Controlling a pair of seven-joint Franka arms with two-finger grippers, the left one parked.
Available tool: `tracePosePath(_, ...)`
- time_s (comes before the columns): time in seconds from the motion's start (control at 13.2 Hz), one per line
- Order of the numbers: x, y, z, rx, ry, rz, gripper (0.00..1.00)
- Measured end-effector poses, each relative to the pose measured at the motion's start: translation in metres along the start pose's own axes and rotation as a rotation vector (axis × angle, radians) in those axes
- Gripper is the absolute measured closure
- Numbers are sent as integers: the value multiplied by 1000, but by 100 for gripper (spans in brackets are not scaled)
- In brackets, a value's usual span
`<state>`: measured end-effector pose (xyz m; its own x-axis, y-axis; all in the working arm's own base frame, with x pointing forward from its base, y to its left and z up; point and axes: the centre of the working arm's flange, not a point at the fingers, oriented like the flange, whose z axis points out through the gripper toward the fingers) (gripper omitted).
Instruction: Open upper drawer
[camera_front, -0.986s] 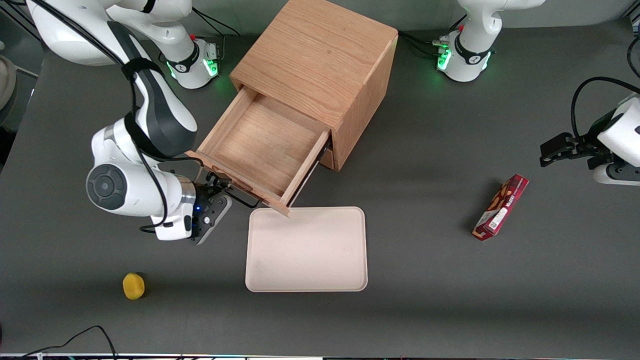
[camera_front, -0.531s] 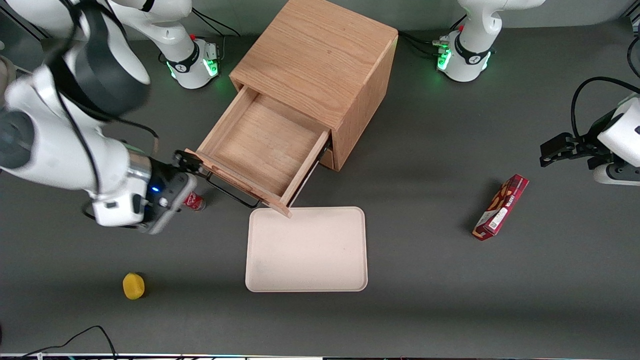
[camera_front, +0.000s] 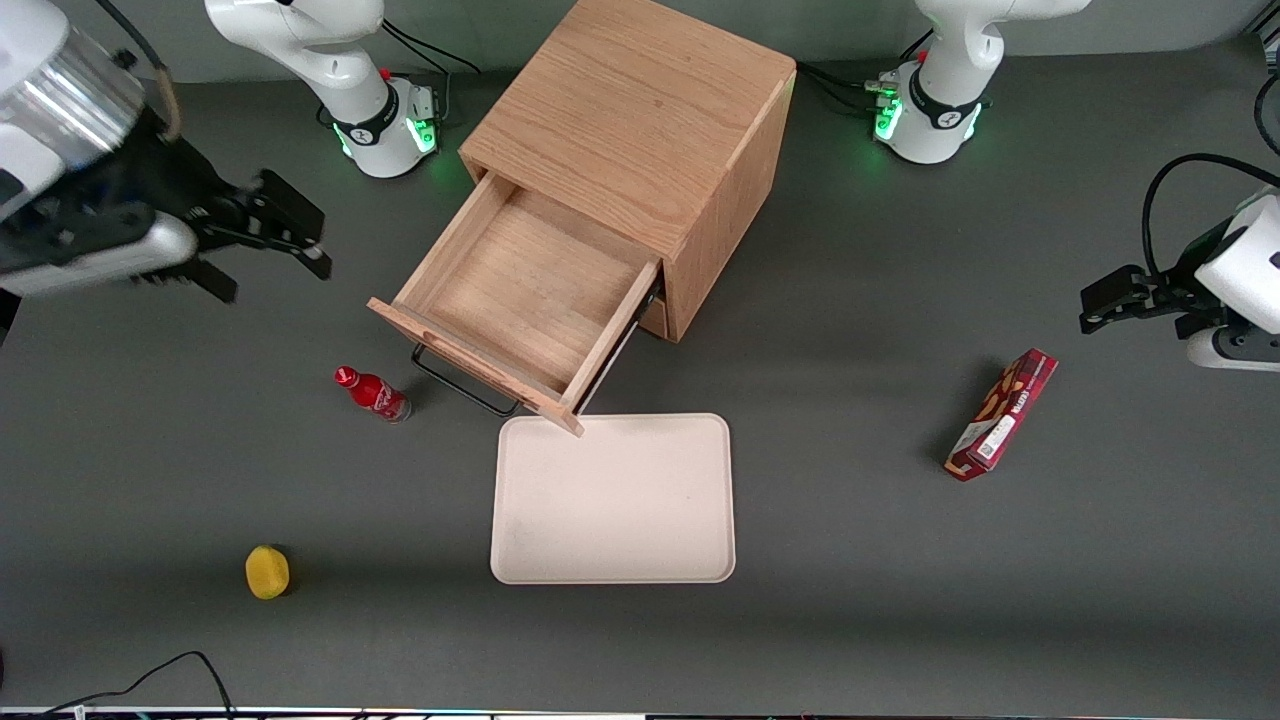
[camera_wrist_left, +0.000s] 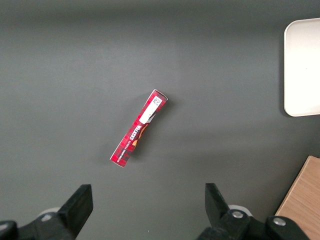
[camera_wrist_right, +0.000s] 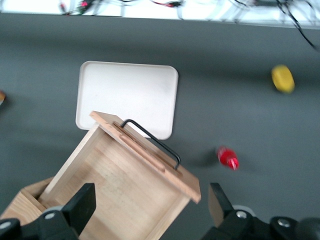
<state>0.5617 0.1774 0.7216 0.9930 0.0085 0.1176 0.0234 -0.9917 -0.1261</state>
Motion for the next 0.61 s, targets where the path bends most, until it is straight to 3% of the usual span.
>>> tracePosePath(0.3,1,97,6,-98,-125,211,0)
tracePosePath(0.61,6,143,60,-137,-235,295,0)
